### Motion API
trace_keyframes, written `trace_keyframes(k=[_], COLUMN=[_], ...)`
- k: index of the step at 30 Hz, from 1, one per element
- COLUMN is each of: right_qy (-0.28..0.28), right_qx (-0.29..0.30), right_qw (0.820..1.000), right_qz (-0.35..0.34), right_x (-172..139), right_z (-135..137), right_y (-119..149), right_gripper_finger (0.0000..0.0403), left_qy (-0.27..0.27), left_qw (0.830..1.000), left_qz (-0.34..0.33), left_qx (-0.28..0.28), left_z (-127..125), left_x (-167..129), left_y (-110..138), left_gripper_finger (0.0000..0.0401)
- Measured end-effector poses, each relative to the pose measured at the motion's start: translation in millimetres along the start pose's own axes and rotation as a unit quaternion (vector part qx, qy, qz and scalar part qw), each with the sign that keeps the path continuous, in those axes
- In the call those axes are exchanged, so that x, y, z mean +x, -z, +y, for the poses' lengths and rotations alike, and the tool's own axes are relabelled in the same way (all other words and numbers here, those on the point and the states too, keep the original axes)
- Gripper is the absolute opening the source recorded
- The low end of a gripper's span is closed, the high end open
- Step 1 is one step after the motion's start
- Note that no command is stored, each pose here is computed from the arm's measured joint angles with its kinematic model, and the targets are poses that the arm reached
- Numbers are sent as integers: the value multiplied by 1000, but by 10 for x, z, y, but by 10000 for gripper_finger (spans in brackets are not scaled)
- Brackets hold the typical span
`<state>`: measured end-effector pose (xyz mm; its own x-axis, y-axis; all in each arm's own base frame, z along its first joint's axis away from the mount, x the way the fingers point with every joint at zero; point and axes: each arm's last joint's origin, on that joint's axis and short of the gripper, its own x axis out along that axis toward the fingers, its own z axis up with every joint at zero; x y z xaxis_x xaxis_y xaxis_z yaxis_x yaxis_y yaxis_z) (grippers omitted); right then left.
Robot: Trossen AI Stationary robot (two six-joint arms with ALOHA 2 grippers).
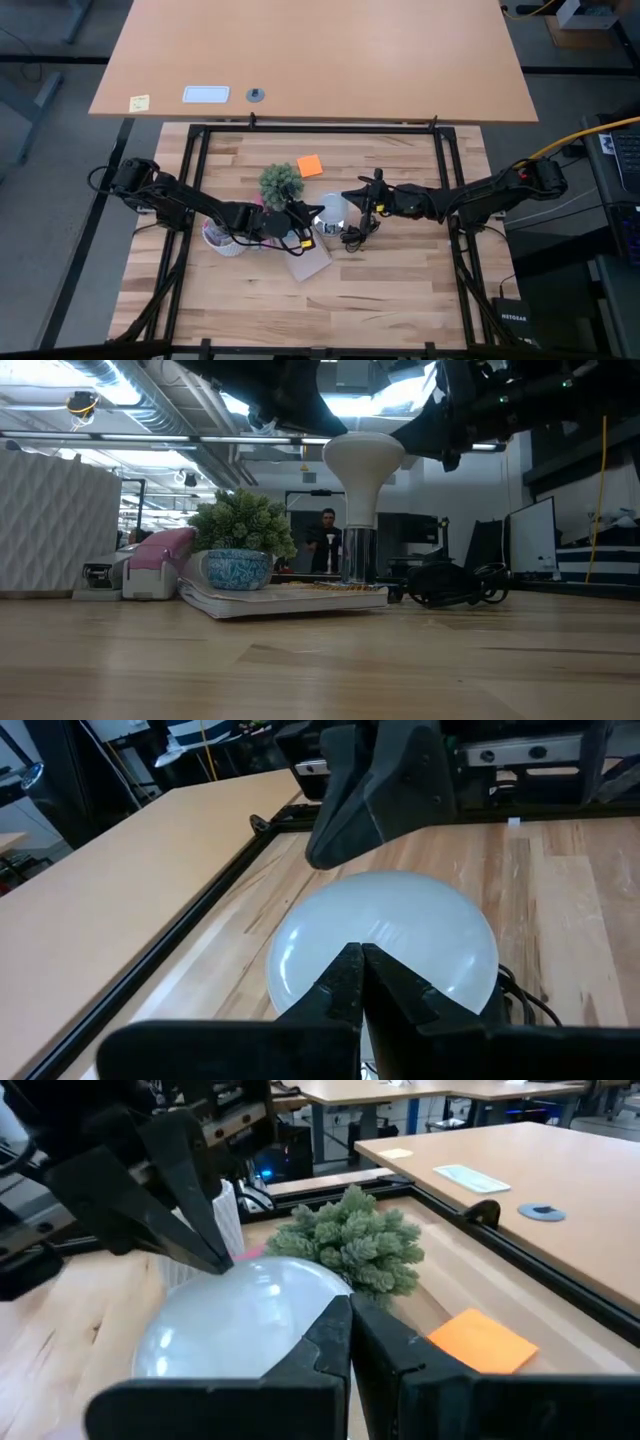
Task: Screw lightbulb
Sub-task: Insert the lightbulb into the silver lamp socket
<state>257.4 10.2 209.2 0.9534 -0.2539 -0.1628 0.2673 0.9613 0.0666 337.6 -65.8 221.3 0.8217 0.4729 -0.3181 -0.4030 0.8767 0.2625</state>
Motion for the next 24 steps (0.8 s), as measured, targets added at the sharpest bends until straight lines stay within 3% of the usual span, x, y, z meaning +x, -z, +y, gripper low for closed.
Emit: trace_keyframes(k=[14, 24], right_qy=[-19, -47], right_qx=[-3, 10], right_qw=[1000, 999], right_qz=[16, 25], right_x=[-2, -4], right_z=[12, 27], right_y=[31, 38], right_gripper_finger=[12, 12], left_qy=[-1, -41], left_qw=[1000, 999], left_qz=[0, 3], left_qx=[0, 3], left_z=[0, 22], left_x=[0, -3], left_y=[0, 12], left_gripper_finger=[0, 0])
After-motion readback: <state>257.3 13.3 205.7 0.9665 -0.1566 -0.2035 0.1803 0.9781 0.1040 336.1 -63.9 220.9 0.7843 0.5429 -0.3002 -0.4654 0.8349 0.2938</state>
